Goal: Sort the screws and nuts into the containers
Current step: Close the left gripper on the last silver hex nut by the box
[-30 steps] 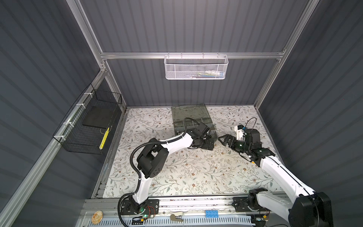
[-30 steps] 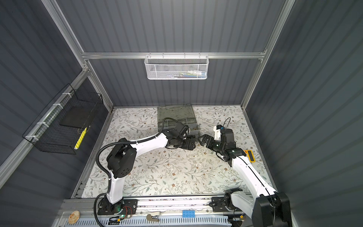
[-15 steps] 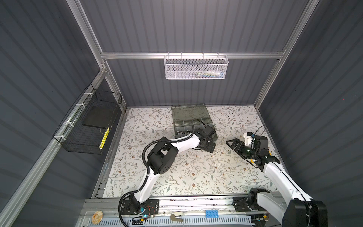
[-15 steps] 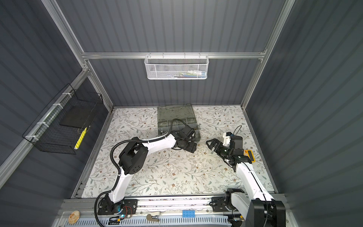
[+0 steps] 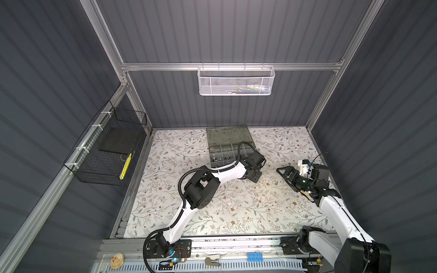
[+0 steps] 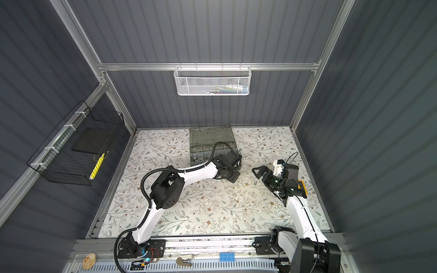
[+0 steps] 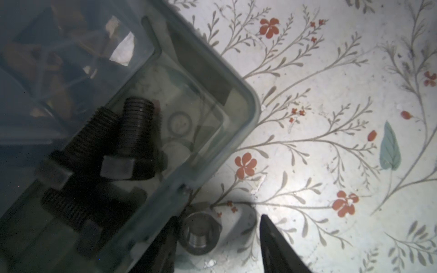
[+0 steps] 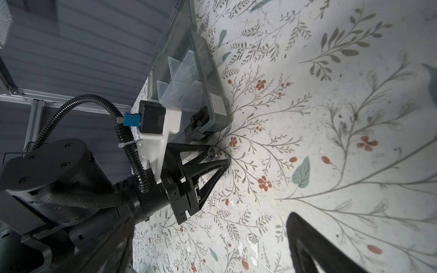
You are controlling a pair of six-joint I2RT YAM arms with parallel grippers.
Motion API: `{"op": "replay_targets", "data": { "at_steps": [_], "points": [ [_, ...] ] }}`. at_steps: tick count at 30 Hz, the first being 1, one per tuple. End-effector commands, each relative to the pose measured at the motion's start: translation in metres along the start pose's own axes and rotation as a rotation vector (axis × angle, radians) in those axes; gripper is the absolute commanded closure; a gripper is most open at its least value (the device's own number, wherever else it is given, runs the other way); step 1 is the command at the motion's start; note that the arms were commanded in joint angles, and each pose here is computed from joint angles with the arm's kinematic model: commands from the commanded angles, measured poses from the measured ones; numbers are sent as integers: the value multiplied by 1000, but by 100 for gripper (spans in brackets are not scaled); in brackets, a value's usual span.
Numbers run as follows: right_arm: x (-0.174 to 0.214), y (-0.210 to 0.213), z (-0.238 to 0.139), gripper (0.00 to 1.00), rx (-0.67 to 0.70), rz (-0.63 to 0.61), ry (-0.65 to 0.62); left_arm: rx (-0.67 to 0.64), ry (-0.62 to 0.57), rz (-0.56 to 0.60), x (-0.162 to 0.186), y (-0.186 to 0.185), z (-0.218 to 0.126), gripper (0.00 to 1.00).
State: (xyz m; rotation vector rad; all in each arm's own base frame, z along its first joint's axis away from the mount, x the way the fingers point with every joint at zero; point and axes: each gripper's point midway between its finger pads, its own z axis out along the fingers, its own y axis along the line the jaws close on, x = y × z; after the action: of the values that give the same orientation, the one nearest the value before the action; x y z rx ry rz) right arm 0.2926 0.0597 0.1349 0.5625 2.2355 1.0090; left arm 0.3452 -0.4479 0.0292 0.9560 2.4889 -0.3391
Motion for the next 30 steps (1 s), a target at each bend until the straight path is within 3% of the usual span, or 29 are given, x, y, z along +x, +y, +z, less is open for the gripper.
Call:
{"op": "replay_targets", "data": {
  "at_steps": [1, 18, 30],
  "points": [
    [2, 1, -2, 1, -18, 3, 8, -53, 51, 47, 14, 13, 17, 50],
    [2, -3, 2, 1, -29, 38, 13, -67, 91, 116, 23, 13, 26, 72],
    [3, -3, 0, 1, -35, 51, 13, -50, 113, 110, 35, 7, 21, 77]
  ]
}}
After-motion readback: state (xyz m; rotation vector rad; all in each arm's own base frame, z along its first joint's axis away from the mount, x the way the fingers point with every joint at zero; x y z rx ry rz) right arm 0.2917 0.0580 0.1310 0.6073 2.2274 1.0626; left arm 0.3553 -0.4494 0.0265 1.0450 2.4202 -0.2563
